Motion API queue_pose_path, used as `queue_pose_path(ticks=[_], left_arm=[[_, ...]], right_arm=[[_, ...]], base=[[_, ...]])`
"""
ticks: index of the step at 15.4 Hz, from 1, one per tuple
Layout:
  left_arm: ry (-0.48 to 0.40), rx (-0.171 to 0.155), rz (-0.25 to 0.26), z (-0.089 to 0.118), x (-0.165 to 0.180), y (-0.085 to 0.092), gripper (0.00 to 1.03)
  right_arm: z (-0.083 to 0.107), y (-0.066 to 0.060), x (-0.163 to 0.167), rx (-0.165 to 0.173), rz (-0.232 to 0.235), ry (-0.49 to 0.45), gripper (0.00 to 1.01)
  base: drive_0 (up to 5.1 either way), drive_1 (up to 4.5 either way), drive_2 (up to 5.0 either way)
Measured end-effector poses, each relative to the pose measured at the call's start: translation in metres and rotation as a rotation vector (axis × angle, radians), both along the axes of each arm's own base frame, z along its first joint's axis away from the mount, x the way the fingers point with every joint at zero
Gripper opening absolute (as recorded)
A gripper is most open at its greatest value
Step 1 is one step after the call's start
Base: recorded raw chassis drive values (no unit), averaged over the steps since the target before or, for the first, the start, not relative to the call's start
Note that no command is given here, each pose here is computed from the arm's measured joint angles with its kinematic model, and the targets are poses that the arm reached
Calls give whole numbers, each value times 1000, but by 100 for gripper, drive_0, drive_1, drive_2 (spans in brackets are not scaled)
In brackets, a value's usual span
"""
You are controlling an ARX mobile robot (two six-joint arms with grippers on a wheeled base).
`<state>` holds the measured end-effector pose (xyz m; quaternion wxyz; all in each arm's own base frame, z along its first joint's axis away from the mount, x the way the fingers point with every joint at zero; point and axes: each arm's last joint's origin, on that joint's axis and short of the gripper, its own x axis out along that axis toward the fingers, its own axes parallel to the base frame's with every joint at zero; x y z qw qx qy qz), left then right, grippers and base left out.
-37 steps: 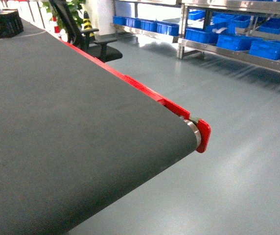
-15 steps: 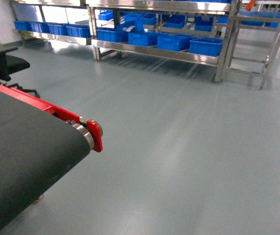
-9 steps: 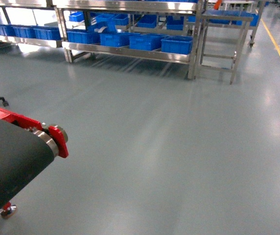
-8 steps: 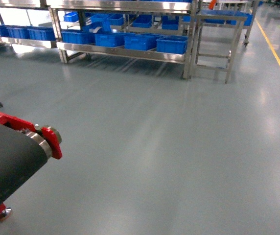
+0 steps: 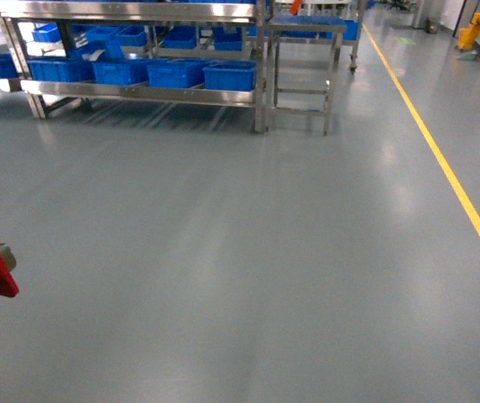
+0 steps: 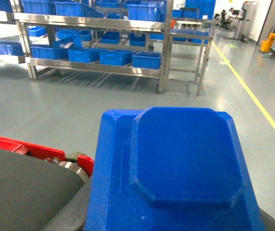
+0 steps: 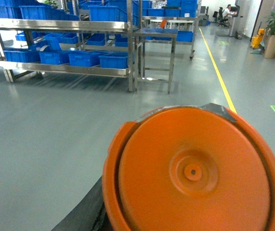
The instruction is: Sort blue parts and orange caps into right shelf containers
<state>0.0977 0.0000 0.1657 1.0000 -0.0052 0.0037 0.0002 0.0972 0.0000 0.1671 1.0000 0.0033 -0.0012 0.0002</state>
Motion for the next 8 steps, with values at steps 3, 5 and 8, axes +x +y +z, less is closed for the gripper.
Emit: queue_pose_path(ticks=[3,5,8], left_arm=[[0,0,0,0,0,0,42],[0,0,0,0,0,0,42],[-7,0,-3,1,0,0,42]], right_arm=[[0,0,0,0,0,0,44],[0,0,0,0,0,0,44],[0,0,0,0,-2,-4,44]], base=[[-162,-162,-162],[-164,-164,-164],[-14,275,-303]])
